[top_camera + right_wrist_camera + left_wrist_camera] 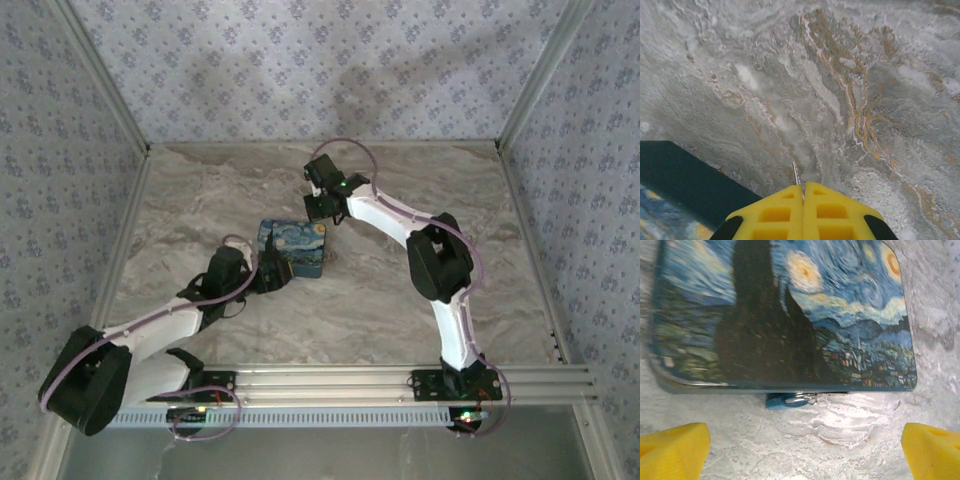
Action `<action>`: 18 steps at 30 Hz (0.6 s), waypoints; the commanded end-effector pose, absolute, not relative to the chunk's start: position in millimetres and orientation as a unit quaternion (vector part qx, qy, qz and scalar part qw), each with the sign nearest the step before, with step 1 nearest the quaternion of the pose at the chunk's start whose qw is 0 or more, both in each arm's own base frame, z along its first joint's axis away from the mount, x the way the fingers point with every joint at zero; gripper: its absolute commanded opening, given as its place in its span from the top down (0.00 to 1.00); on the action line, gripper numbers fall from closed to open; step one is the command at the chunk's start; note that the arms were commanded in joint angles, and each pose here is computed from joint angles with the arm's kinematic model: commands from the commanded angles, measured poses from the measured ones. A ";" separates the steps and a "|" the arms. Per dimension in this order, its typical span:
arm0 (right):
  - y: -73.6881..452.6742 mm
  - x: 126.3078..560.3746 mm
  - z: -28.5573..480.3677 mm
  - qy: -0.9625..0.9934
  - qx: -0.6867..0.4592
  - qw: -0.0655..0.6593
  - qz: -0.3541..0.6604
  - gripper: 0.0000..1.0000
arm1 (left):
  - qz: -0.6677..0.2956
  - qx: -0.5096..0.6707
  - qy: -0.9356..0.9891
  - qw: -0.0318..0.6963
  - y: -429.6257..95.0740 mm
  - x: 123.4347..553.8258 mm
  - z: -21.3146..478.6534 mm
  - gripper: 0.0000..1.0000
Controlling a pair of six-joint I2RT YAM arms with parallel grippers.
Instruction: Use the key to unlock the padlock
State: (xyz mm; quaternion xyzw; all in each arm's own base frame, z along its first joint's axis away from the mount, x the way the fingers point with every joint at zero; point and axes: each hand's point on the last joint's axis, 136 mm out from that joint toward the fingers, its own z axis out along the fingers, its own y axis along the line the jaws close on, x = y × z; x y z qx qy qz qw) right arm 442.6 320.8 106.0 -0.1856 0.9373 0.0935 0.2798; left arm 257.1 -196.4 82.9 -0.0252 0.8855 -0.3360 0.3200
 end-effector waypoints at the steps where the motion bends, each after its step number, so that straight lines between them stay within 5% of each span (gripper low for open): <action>1: 328.4 443.8 109.4 0.935 -0.204 0.277 0.090 1.00 | -0.337 0.018 0.861 0.381 -208.5 275.5 100.0 0.03; 18: 341.3 439.6 75.4 0.939 -0.234 0.246 0.060 1.00 | -0.321 0.149 0.851 0.388 -266.9 281.0 72.6 0.07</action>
